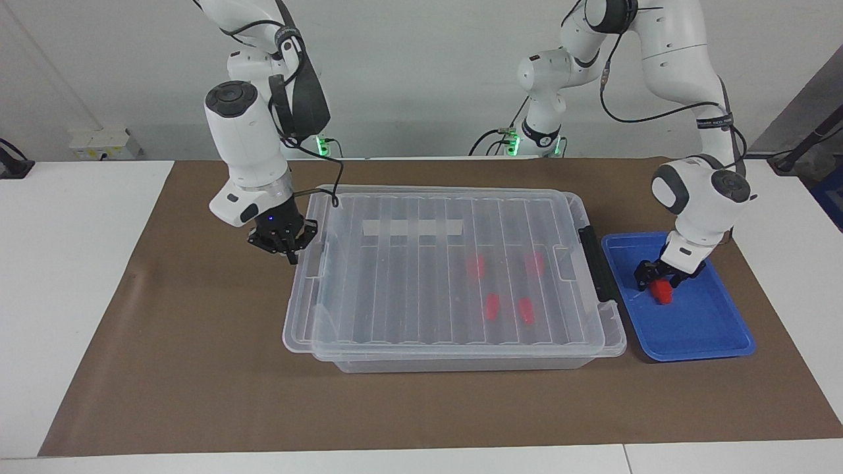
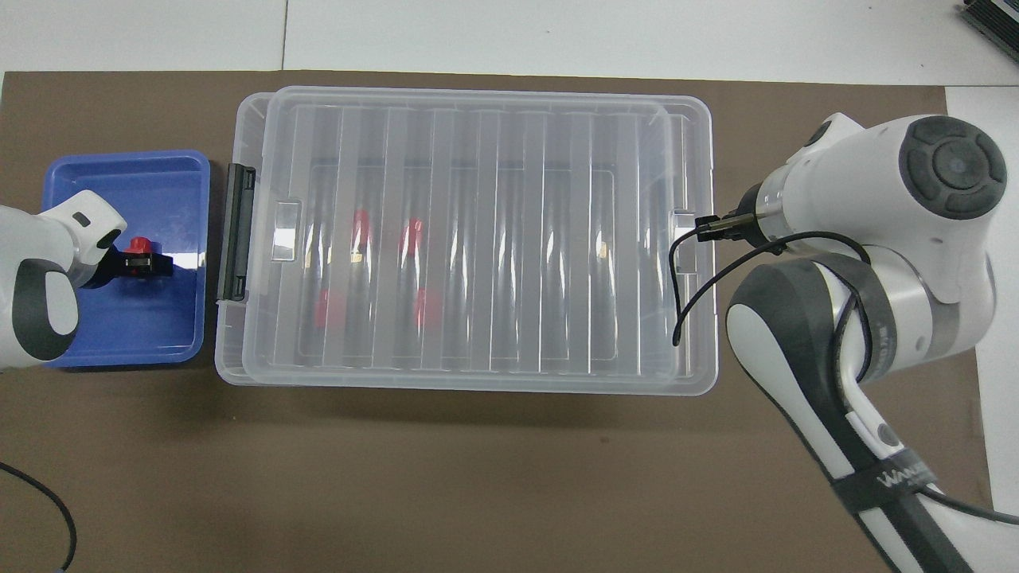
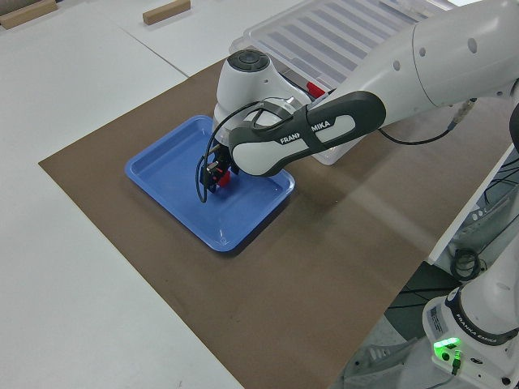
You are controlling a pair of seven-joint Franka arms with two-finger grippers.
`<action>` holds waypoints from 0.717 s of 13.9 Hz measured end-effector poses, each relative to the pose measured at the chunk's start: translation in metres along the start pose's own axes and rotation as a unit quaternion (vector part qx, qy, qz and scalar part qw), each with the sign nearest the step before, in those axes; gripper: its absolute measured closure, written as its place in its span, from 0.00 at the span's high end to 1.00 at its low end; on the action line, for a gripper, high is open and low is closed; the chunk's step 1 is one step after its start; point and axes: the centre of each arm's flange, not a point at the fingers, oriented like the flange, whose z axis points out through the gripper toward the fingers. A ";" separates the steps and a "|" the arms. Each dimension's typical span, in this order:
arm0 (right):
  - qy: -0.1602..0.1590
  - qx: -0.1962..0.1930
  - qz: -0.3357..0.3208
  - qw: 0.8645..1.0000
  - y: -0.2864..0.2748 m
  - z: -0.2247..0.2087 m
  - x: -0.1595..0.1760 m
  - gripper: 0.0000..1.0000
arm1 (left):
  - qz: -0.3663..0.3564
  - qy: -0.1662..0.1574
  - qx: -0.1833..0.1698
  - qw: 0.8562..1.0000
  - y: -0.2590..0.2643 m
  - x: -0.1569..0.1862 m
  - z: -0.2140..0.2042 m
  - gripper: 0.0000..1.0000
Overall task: Place red block in blue tray from box
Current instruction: 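Open the left gripper to release the red block in the tray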
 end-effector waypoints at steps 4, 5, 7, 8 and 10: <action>0.005 0.001 0.015 1.000 0.001 -0.001 0.001 0.01 | 0.005 -0.044 -0.007 0.999 0.002 0.026 -0.068 0.87; 0.007 0.002 0.025 1.000 0.001 0.000 0.002 0.01 | 0.009 -0.046 -0.007 0.999 0.006 0.030 -0.090 0.88; 0.006 0.001 0.037 0.999 0.003 0.003 0.002 0.01 | 0.013 -0.050 -0.008 0.999 0.012 0.025 -0.125 0.94; 0.004 0.001 0.041 0.999 0.007 0.005 0.002 0.01 | 0.013 -0.054 -0.008 0.998 0.013 0.020 -0.142 1.00; -0.002 -0.001 0.051 0.999 0.018 0.012 0.002 0.01 | 0.018 -0.058 -0.009 0.998 0.021 0.008 -0.178 1.00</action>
